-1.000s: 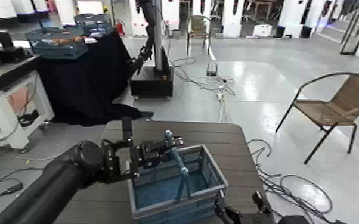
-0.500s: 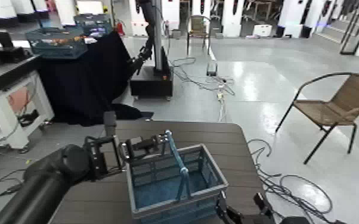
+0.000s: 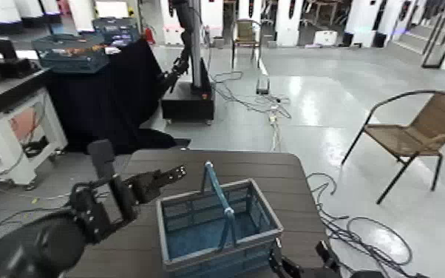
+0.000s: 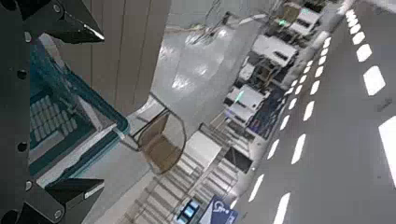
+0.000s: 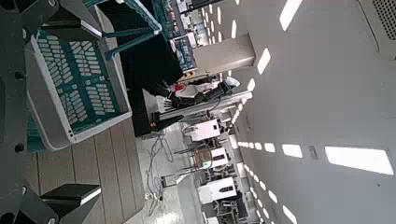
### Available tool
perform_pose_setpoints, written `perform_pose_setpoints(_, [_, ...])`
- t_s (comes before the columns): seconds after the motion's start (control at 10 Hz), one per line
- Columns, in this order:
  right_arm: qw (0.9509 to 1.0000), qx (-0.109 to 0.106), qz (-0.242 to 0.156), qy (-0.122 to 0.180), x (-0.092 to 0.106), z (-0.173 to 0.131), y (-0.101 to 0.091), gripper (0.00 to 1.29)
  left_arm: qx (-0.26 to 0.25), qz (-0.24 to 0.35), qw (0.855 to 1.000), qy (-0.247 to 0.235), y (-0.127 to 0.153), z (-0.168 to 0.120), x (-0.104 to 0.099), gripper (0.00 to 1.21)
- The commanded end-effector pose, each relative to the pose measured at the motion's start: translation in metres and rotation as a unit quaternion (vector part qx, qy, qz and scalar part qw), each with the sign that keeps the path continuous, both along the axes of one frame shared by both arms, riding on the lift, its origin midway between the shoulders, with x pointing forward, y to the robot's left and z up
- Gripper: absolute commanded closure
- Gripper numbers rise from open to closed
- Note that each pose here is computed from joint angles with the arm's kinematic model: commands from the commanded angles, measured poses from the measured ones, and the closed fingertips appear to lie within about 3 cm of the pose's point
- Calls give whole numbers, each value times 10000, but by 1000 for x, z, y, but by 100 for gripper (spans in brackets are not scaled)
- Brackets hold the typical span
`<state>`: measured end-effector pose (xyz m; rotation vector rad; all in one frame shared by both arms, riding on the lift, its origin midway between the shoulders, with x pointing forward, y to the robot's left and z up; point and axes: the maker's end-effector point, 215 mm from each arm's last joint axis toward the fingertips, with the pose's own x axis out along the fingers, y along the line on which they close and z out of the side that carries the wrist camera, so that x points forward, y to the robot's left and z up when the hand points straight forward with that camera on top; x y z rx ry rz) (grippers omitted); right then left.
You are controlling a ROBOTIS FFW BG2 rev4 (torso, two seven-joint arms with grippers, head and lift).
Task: Place the crate on the table.
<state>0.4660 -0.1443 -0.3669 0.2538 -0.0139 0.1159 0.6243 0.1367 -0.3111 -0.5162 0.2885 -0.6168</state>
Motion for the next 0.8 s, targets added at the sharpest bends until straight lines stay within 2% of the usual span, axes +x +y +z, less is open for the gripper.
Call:
perform_pose_setpoints(0.1, [10000,13,-35,-15,-1,0,-3,15,308,697,9949,-657,19,-3,-31,19])
perform_pose_setpoints(0.4, [10000,25,-61,-37,-2,1,-5,15,637,1536,9781,-1249,44,-9,-71,20])
perform_pose_setpoints(0.8, [9999,19,-93,-64,-3,3,-8,15,1062,2193,9540,-1749,62,-15,-115,20])
